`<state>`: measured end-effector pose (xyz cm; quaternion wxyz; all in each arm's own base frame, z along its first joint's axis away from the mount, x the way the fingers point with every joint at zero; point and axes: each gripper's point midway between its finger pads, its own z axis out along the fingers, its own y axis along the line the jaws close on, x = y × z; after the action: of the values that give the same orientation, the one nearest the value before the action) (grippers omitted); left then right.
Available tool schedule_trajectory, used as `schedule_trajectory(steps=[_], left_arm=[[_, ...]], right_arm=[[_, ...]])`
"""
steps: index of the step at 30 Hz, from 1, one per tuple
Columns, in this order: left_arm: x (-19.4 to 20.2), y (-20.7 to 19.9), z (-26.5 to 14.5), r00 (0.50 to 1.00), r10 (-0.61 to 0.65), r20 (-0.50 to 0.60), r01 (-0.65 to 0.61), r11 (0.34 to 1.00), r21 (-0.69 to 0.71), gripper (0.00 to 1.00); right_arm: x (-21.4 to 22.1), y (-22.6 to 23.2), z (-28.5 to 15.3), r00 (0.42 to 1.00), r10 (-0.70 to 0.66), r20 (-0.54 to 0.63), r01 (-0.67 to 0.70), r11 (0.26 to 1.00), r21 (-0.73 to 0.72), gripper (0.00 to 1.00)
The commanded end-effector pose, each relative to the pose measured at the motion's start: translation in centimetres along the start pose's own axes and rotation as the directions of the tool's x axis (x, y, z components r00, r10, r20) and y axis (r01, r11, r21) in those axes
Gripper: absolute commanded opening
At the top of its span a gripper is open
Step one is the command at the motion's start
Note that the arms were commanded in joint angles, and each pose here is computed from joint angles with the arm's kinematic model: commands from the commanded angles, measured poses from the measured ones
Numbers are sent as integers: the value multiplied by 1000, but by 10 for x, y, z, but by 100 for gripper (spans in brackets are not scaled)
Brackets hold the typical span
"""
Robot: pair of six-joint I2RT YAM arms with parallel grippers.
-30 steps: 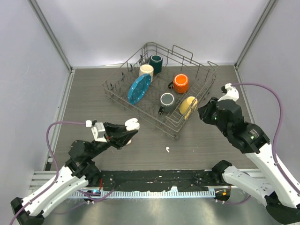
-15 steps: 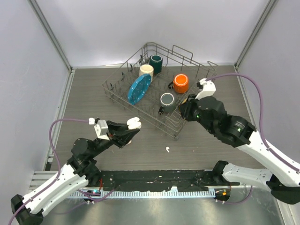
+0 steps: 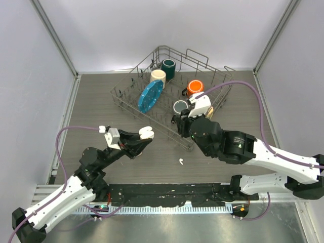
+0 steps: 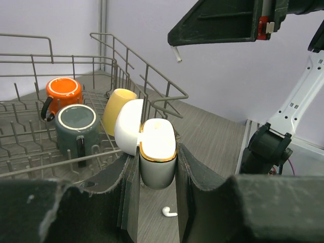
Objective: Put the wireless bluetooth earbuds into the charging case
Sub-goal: Place the earbud in the charging case.
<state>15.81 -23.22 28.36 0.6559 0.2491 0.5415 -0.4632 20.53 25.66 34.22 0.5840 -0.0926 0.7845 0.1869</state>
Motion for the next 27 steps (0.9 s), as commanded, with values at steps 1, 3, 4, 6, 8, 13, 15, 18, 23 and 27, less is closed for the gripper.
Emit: schedule_trajectory(steps=[1,3,4,6,8,13,15,18,23,27], left_arm=[[-32,-8,5,996,19,85,-21,1000,22,0],[-29,-8,6,997,17,79,-19,1000,25,0],[-28,-8,6,997,14,76,-16,1000,26,0],[-26,-7,6,998,15,69,-16,999,27,0],[-26,-8,7,998,12,67,-14,999,28,0],[-25,-8,8,998,13,64,-15,999,31,0],[-26,-8,9,998,12,68,-15,999,32,0],[-28,-8,9,997,16,76,-18,999,32,0],[-29,-9,11,997,15,79,-18,999,40,0],[-30,-10,11,996,13,84,-17,999,47,0]], right_arm=[[-35,13,-1,991,26,129,-29,999,22,1],[-33,24,0,992,24,127,-23,1000,-14,1],[-33,26,1,991,26,129,-24,1000,-19,1],[-33,34,2,991,20,133,-15,999,-39,1],[-31,46,2,990,15,137,-6,998,-69,1],[-26,68,-1,990,-8,144,26,992,-121,1],[-23,79,-1,990,-14,141,35,988,-149,1],[-19,89,-3,990,-1,143,26,984,-177,1],[-10,96,0,989,33,144,-4,980,-199,1],[-3,100,2,990,31,134,-2,978,-208,1]])
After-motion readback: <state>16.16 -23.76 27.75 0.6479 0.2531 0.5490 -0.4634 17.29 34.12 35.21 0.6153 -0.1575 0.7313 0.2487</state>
